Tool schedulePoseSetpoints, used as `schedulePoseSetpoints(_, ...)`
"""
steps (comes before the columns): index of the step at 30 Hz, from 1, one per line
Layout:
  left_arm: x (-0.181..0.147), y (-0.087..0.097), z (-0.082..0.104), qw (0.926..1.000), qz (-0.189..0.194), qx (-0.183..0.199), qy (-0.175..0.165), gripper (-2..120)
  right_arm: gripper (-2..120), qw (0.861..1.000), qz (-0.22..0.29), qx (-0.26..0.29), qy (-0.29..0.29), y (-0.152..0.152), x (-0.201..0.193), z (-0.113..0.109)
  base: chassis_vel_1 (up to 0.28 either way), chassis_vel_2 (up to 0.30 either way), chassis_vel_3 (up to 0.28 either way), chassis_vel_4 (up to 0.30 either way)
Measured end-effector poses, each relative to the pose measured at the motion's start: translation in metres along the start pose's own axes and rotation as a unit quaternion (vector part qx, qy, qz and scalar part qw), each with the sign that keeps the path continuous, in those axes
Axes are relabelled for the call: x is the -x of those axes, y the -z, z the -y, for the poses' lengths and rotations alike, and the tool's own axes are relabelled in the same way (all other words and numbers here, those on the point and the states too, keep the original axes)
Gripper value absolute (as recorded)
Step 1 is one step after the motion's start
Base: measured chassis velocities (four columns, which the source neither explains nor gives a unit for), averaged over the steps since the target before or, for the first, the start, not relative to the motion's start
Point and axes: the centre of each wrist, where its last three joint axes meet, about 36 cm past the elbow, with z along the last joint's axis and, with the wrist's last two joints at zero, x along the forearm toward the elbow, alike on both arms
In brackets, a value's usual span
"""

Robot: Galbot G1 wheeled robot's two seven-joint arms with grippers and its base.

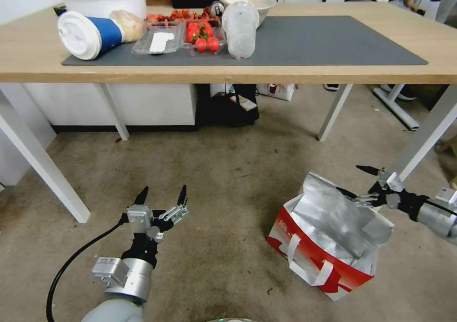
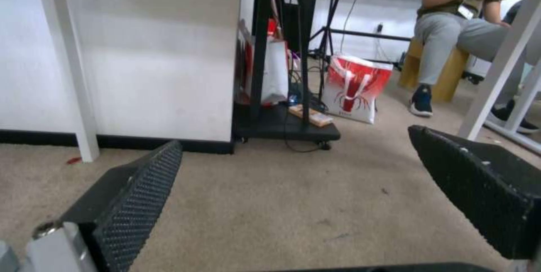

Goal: Pick up the food delivery bag from the floor and place it on the table.

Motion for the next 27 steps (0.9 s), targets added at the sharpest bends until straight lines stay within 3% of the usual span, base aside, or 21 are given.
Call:
schedulePoseSetpoints(13, -0.001, -0.003, 0.005, 1.0000, -0.001, 0.002, 0.004, 100, 100, 0.996, -0.045, 0.064, 0.049, -0.058, -0.017, 0.023, 0.000, 0.000, 0.000, 0.000)
schedulePoseSetpoints(27, 0.002, -0.010, 0.004, 0.9999, -0.004, 0.001, 0.009, 100, 100, 0.996, -0.044, 0.065, 0.045, -0.087, -0.019, 0.034, 0.000, 0.000, 0.000, 0.000)
